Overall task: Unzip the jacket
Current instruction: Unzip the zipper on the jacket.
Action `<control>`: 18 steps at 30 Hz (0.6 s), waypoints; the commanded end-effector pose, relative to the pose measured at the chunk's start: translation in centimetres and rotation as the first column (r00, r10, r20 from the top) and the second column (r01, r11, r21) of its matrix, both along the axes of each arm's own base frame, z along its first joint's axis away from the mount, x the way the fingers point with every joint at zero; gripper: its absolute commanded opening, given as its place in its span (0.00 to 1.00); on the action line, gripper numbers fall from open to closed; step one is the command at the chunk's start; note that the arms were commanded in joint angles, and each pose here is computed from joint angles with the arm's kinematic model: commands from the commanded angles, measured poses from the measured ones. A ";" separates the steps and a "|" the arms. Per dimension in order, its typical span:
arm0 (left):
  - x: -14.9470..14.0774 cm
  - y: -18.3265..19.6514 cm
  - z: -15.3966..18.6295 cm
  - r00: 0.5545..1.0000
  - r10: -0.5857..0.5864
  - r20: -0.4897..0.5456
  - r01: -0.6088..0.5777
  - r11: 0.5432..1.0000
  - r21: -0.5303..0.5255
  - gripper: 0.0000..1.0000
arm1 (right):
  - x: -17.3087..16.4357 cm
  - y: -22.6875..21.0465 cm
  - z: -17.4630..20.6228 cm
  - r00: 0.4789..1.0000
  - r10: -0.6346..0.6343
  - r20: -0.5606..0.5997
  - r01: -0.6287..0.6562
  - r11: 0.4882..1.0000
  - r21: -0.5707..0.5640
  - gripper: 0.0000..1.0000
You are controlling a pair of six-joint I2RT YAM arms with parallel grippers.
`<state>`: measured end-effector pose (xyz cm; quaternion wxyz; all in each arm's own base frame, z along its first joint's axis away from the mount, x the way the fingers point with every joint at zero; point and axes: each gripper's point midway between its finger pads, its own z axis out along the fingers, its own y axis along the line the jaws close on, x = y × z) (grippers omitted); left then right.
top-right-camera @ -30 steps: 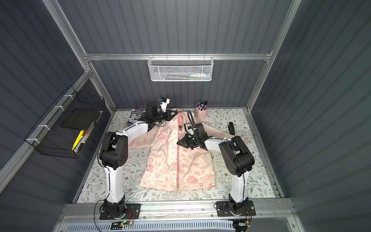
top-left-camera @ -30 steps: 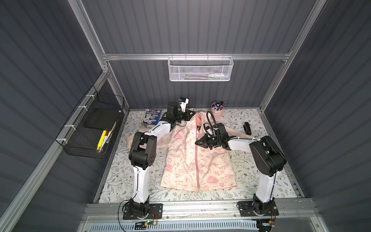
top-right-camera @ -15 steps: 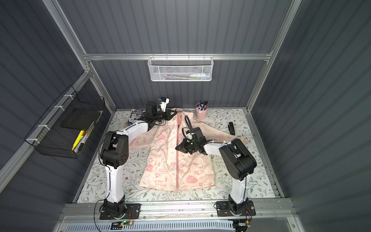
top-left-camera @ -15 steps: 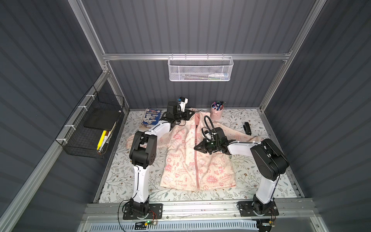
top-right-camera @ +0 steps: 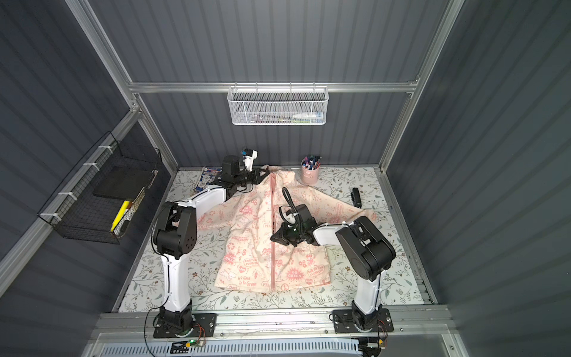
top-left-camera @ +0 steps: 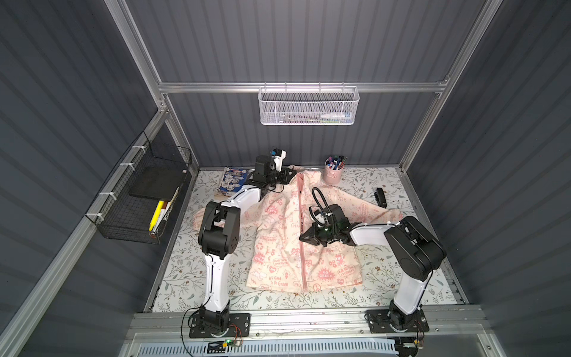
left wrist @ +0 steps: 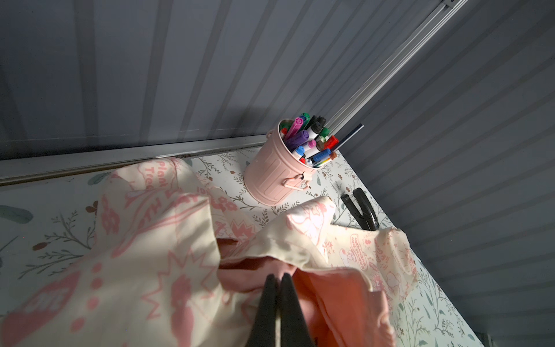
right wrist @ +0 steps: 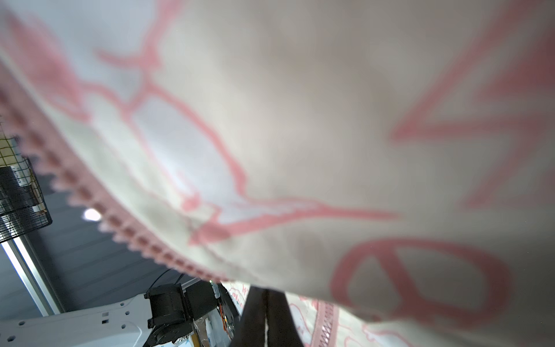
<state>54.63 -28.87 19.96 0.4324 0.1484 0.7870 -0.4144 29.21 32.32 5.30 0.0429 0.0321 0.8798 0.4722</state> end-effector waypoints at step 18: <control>2.7 1.8 1.3 0.995 0.081 0.057 -0.081 0.997 -0.009 0.00 | -4.7 -1.5 -1.8 0.997 0.001 -0.081 -0.003 0.999 -0.036 0.00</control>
